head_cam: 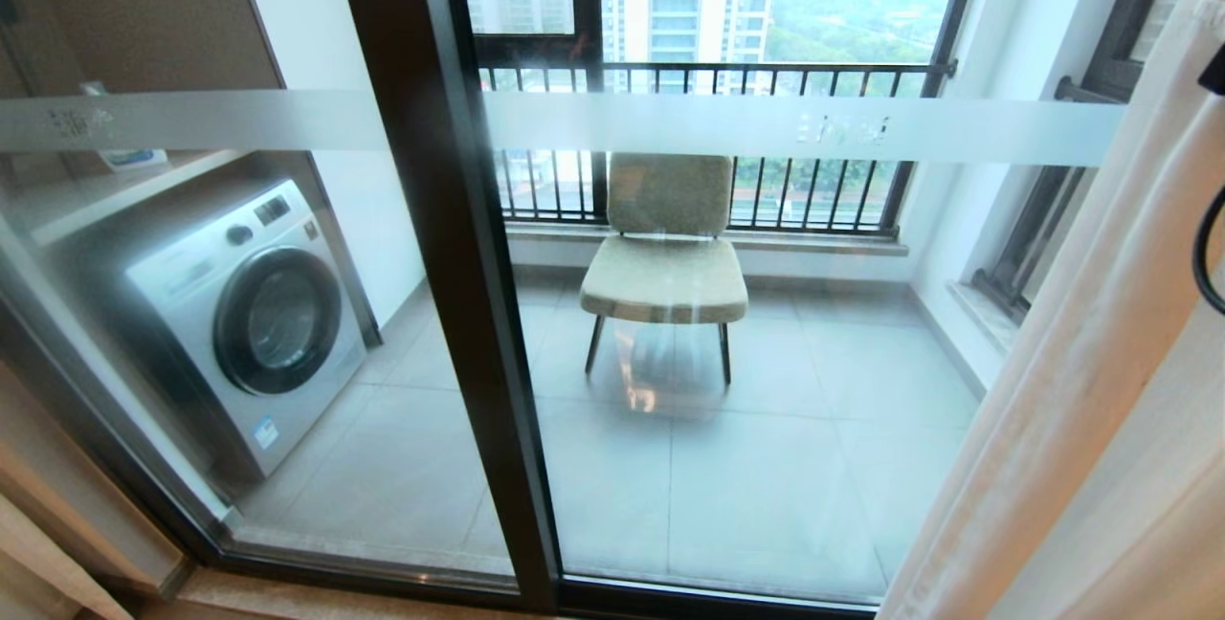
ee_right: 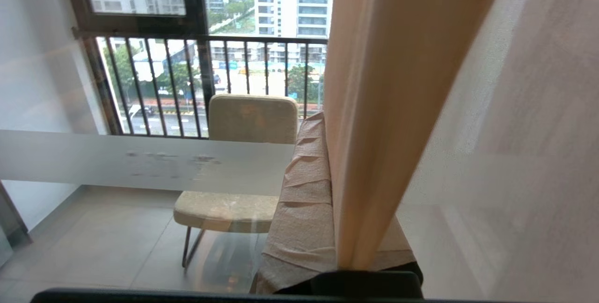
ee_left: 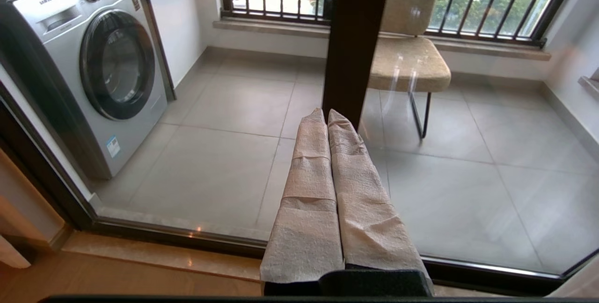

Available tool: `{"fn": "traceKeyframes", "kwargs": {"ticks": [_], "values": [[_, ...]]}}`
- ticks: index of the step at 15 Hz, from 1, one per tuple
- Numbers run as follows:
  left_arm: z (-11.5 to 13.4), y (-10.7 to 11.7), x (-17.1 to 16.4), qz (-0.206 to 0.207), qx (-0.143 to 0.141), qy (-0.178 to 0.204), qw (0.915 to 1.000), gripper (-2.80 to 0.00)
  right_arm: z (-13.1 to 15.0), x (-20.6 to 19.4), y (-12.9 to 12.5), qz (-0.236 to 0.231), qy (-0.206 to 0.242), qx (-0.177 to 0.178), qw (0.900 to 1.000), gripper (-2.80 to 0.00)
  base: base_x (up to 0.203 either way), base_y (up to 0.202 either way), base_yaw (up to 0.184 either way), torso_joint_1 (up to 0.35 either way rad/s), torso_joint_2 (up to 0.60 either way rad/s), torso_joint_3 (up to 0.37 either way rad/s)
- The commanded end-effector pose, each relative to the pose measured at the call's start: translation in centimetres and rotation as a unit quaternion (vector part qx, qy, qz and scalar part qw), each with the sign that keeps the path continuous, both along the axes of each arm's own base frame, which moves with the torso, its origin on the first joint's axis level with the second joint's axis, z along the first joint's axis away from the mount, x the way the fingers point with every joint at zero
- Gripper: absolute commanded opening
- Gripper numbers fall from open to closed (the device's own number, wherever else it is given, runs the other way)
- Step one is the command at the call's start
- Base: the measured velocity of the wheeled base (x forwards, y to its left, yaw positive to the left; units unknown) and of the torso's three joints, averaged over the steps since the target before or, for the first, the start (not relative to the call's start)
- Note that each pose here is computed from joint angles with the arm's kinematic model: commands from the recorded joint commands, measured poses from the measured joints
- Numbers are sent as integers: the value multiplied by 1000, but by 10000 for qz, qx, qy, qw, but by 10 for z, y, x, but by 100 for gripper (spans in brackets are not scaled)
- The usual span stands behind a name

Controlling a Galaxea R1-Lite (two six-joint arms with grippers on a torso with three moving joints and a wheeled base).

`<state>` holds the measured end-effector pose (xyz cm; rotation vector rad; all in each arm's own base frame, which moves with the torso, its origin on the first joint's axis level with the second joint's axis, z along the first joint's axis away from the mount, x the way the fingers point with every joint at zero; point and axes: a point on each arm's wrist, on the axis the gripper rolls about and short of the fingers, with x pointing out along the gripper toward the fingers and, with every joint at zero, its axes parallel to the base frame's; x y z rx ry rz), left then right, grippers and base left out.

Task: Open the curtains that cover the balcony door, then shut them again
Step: Close the inner curtains on both sides

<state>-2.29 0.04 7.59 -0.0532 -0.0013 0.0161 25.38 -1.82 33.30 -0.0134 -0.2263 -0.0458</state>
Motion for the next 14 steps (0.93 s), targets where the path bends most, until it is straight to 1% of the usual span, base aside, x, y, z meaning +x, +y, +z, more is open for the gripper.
{"fn": "traceKeyframes", "kwargs": {"ticks": [1, 10, 14], "values": [[0, 0, 0, 4, -2, -3, 10000, -280, -2, 6, 9, 102, 33, -45, 9999, -280, 0, 184, -4, 9, 0, 2], [0, 0, 0, 4, -2, -3, 10000, -280, 1, 28, 27, 363, 2, -138, 9992, -280, 0, 193, 0, 2, 3, 2], [0, 0, 0, 4, -2, -3, 10000, -280, 0, 37, 43, 259, 30, -73, 9996, -280, 0, 191, -2, 3, 3, 2]]}}
